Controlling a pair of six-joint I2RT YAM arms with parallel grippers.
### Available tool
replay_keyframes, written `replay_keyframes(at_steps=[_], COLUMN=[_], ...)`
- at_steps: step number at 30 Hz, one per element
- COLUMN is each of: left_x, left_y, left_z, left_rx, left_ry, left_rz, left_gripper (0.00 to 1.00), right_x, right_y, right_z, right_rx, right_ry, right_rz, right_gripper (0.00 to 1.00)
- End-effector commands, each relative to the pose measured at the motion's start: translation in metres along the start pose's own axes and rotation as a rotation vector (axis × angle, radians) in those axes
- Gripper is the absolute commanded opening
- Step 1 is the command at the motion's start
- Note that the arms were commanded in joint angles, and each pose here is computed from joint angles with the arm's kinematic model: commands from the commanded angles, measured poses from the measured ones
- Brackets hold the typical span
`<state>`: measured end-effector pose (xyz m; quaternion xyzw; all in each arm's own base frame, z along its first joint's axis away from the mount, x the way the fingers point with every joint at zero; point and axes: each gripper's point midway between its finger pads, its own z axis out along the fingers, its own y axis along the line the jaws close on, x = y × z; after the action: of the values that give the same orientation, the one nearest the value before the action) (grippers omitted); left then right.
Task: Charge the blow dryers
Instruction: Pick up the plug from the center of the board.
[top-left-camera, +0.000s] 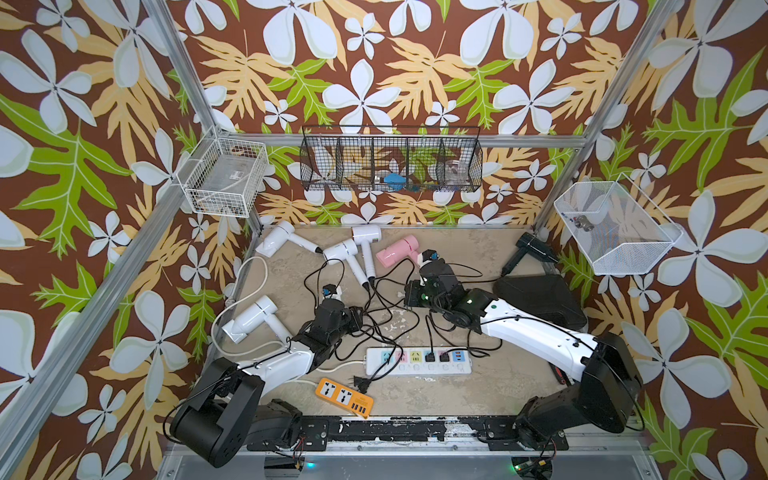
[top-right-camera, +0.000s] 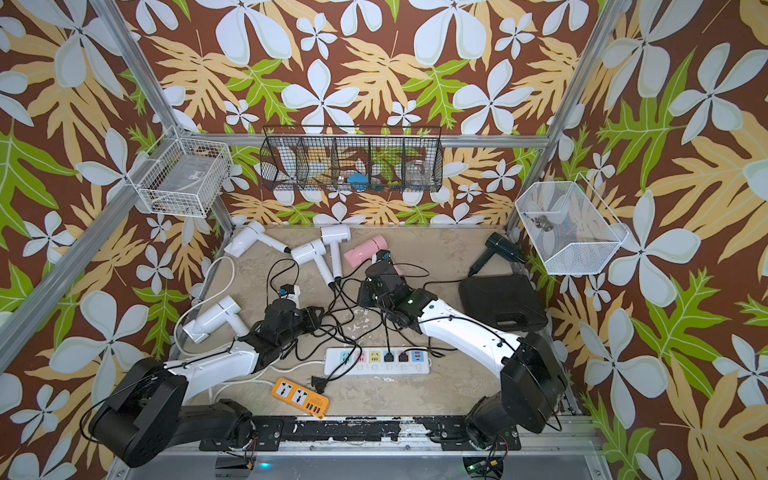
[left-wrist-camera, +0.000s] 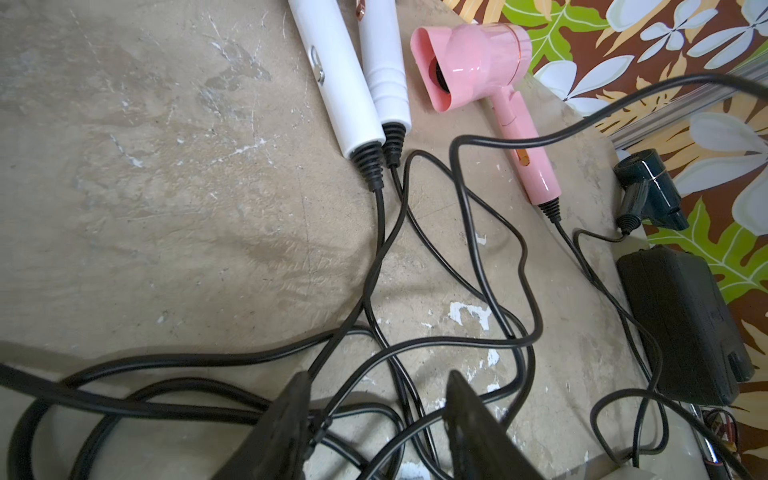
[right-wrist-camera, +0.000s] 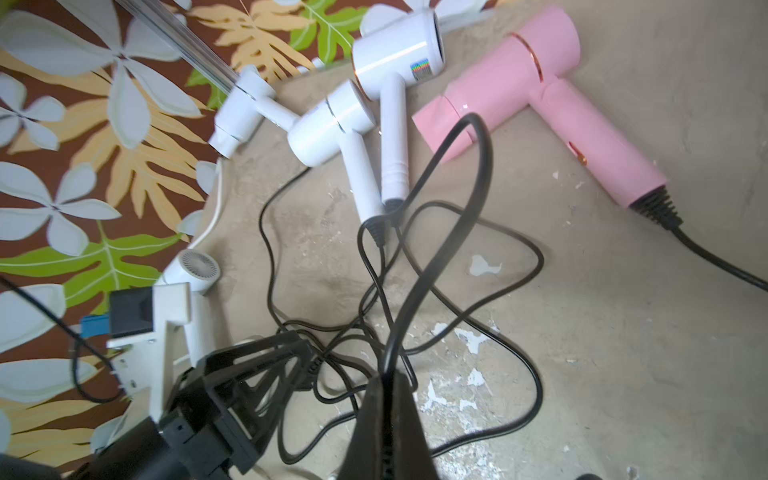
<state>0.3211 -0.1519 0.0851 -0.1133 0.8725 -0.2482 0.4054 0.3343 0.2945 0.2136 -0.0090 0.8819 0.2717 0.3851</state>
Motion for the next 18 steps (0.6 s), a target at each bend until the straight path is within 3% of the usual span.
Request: replay_keyframes(at_steps=[1, 8, 18], left_x=[-0.006, -0.012, -0.015], left_y=[-0.006, -0.026, -0.1], left_z=[-0.004, -0.021, -0.09], left_rx=[0.029, 0.156, 0.614], left_ry=[-0.023, -0.067, -0.189], left_rz=[0.004, 0.014, 0.118], left_gripper=[0.63, 0.8, 0.94], right_x=[-0.024, -0.046, -0.018], right_y=[0.015, 0.028, 0.014], right_z=[-0.016, -0.052, -0.048], right_rx=[-0.063, -0.142, -0.166], right_ry=[-0.1, -0.197, -0.153], right_rz=[-0.013, -0.011, 0.033], right_gripper=[0.0, 0.0, 0.0])
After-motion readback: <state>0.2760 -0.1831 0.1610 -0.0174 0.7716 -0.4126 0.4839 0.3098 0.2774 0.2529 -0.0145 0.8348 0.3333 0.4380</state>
